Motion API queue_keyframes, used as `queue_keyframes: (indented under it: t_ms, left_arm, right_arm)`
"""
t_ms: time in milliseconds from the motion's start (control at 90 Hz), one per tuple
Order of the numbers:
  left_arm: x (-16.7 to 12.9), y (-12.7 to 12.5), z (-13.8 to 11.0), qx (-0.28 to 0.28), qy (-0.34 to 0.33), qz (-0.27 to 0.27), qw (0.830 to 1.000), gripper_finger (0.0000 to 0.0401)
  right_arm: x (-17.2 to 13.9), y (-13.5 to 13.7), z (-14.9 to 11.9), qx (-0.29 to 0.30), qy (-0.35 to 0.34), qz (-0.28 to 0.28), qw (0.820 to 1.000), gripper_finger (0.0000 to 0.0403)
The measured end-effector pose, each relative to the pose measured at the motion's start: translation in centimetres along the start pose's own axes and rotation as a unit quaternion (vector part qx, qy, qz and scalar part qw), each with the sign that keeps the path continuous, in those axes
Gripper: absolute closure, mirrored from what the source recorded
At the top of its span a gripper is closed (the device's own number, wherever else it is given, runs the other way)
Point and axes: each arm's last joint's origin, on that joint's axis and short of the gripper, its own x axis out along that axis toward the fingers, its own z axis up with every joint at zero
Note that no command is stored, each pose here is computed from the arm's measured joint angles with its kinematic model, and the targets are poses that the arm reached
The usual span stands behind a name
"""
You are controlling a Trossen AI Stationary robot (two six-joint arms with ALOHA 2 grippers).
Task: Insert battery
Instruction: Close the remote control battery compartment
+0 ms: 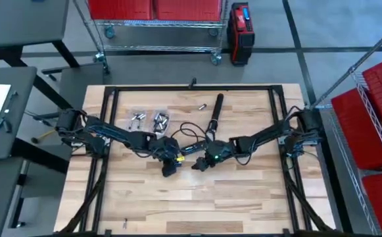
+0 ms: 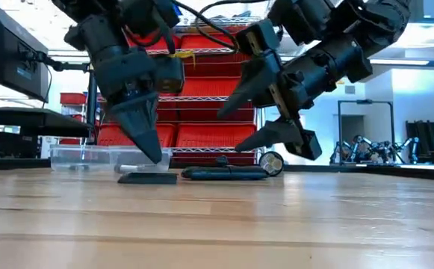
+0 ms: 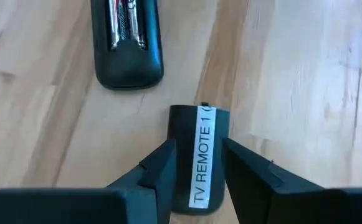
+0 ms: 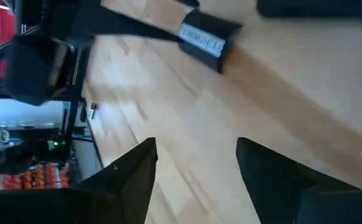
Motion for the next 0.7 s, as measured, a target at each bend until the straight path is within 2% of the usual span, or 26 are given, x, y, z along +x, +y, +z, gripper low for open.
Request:
queue_keyframes:
  t_ms: [156, 311, 544, 700]
  left_arm:
    - [-3.1, -0.2, 0.8, 0.020, 0.020, 0.010, 1.000, 0.0294]
    - [-5.8, 0.7, -0.7, 0.019, 0.053, 0.031, 0.998, 0.0294]
    - [-4.5, 2.1, -4.5, -0.028, 0.037, 0.024, 0.999, 0.0294]
    - [-3.3, 2.3, -5.1, -0.052, 0.000, 0.003, 0.999, 0.0294]
  right_arm:
    - [2.2, 1.4, -0.1, 0.008, 0.006, 0.009, 1.000, 0.0191]
    - [4.1, 1.7, 1.0, 0.017, -0.007, -0.007, 1.000, 0.0191]
    - [4.4, 0.2, 3.1, 0.037, -0.028, -0.070, 0.996, 0.0191]
    - [4.3, 0.0, 3.7, 0.051, -0.039, -0.072, 0.995, 0.0191]
